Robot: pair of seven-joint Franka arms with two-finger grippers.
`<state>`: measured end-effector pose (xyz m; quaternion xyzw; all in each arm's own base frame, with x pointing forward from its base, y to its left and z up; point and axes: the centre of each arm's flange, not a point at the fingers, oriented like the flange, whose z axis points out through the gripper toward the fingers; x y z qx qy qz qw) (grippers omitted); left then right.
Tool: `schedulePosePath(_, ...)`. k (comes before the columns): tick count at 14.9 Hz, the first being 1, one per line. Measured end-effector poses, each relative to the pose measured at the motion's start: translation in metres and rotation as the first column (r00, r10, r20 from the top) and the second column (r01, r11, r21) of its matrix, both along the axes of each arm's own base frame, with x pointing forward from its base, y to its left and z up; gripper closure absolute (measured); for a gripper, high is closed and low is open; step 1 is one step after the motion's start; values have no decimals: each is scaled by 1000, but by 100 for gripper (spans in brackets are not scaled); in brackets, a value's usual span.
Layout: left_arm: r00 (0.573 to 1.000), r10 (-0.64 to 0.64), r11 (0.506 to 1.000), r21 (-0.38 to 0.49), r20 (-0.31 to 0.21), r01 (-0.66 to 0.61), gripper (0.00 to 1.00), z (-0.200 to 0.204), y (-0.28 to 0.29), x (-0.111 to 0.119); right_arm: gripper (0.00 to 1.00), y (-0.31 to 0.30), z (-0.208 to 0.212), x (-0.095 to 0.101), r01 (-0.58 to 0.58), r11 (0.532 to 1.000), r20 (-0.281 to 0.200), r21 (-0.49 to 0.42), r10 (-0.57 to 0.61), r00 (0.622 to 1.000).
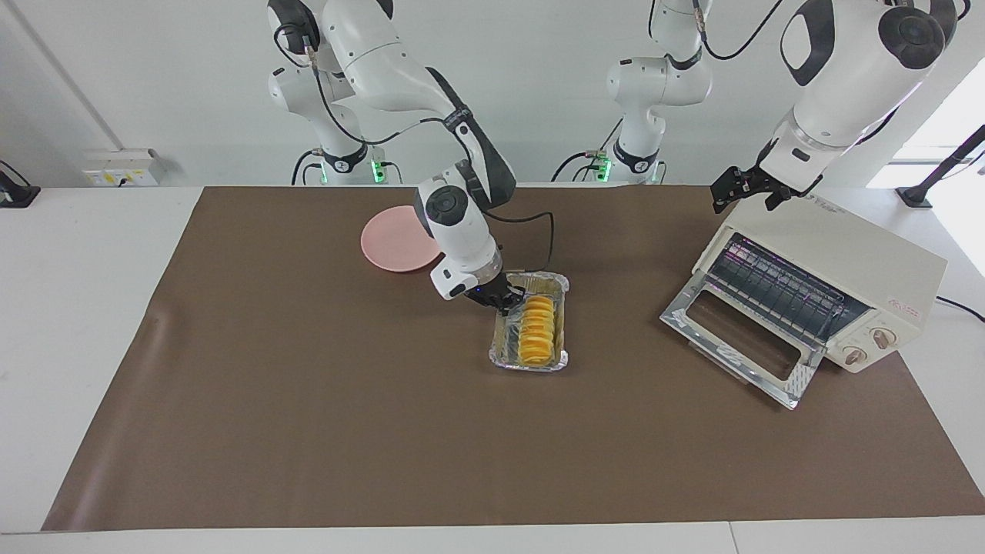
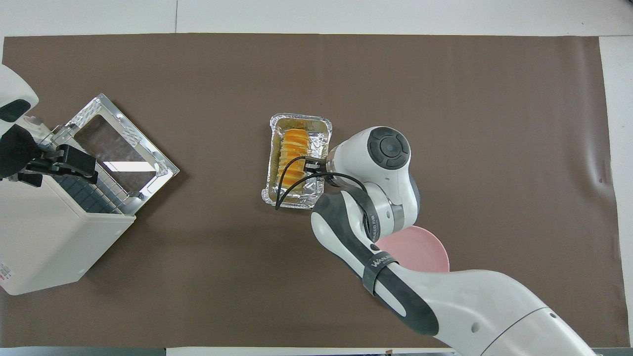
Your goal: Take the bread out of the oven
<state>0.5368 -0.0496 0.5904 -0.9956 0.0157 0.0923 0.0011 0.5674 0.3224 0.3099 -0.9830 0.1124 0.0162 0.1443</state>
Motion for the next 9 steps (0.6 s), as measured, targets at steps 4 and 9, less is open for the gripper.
schedulePosePath(4,1000,-6,1000,-2,24,6,0,2,-3,3,99,-106,50,52,-88,996,13,11,87,996)
schedulePosePath(9,996,-33,999,-8,83,34,0,6,-18,8,99,-223,33,68,-117,993,-6,9,117,993)
